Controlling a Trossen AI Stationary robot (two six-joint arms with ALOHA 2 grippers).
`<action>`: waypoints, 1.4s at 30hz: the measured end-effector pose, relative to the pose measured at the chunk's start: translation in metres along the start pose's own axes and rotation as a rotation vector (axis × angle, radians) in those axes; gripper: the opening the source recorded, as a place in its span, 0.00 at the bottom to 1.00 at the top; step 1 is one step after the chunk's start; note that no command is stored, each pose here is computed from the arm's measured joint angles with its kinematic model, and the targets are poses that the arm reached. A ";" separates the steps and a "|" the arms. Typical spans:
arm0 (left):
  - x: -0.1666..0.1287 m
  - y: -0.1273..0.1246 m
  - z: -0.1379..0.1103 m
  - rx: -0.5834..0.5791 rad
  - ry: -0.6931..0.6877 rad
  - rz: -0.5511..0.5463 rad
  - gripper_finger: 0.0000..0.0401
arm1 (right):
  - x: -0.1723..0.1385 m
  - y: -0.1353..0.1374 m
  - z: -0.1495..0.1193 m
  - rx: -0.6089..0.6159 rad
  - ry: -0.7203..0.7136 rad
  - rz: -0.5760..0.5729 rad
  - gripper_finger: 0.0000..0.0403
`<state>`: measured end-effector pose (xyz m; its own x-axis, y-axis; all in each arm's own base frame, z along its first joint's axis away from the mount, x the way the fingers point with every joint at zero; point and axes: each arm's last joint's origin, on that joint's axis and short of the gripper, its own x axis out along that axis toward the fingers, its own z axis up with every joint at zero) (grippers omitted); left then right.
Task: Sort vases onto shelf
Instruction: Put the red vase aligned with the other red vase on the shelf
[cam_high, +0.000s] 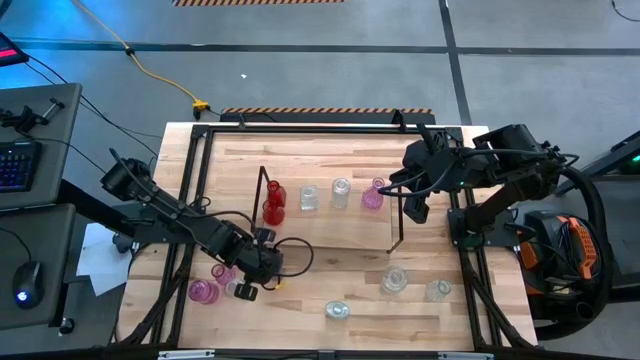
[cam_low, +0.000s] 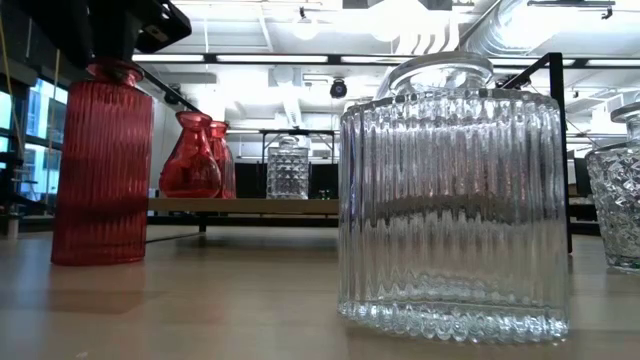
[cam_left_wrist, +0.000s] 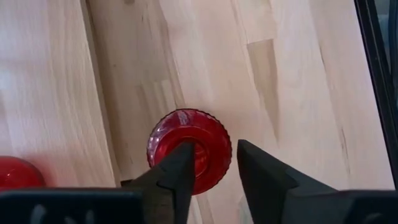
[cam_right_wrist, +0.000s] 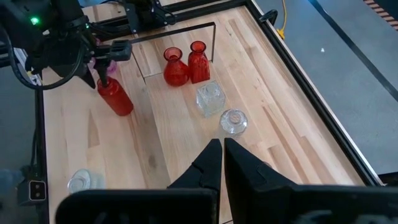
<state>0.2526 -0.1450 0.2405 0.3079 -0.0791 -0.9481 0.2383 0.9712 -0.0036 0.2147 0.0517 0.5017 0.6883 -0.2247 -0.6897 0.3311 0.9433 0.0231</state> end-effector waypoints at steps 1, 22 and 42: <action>0.000 0.000 0.000 0.000 0.000 0.000 0.25 | 0.000 0.000 0.000 -0.004 0.000 0.000 0.00; -0.008 -0.002 0.004 0.019 -0.002 -0.043 0.08 | 0.000 0.000 0.000 -0.013 0.002 0.003 0.00; -0.015 -0.003 0.008 -0.007 0.003 -0.055 0.07 | 0.000 0.000 0.000 -0.015 0.001 0.002 0.00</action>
<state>0.2547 -0.1485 0.2573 0.2913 -0.1317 -0.9475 0.2480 0.9670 -0.0582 0.2148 0.0518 0.5016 0.6882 -0.2222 -0.6907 0.3198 0.9474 0.0139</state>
